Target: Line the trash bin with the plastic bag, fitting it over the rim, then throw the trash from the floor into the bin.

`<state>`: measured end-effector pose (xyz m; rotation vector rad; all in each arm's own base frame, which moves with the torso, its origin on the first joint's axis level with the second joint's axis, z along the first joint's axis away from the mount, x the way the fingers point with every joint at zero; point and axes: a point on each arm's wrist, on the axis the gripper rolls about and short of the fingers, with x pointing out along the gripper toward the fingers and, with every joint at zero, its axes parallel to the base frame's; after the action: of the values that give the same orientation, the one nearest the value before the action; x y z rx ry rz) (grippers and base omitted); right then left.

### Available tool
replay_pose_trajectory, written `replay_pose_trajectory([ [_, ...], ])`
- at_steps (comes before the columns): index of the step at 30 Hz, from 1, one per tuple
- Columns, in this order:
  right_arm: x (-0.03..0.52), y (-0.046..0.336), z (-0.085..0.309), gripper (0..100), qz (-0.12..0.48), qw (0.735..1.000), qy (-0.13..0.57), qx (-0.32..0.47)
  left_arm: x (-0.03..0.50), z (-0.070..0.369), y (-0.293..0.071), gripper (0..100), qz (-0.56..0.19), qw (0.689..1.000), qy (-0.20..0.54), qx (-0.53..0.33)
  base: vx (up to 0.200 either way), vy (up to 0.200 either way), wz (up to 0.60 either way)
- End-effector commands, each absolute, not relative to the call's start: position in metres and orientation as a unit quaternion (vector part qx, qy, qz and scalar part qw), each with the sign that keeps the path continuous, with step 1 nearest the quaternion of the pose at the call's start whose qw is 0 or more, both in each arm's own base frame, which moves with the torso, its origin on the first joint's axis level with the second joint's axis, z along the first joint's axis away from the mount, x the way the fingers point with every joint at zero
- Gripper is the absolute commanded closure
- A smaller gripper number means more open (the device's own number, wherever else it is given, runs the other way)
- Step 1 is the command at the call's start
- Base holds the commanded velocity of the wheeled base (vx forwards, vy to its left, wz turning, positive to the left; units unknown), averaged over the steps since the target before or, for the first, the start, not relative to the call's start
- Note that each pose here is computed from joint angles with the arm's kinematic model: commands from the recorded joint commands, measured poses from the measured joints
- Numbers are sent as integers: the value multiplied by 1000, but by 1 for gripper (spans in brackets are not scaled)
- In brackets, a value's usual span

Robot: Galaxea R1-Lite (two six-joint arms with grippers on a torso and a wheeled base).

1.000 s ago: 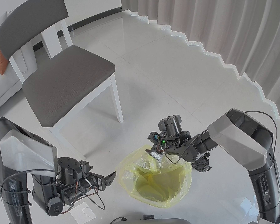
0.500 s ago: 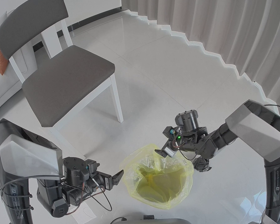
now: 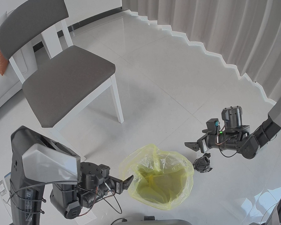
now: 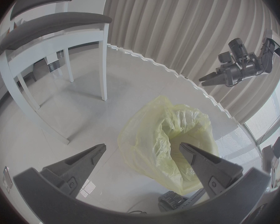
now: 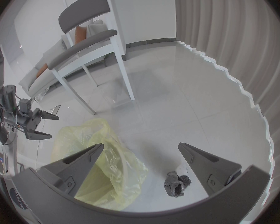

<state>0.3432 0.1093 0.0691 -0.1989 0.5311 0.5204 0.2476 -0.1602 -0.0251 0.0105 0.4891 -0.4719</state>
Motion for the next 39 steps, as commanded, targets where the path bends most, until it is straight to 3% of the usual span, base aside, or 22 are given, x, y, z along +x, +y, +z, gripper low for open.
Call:
replay_pose_trajectory([
  [1, 328, 82, 66, 0, 232, 934, 257, -85, 263, -53, -168, 0, -231, 942, 244, 19, 0, 0, 0],
  [6, 310, 75, 48, 0, 245, 926, 276, -79, 284, -56, -167, 0, -216, 951, 221, 7, 0, 0, 0],
  [21, 277, 81, -24, 0, 293, 897, 317, -94, 283, -39, -164, 0, -215, 955, 205, -6, 0, 0, 0],
  [39, 298, 72, -54, 0, 274, 900, 327, -89, 284, -41, -165, 0, -215, 955, 206, -5, 0, 0, 0],
])
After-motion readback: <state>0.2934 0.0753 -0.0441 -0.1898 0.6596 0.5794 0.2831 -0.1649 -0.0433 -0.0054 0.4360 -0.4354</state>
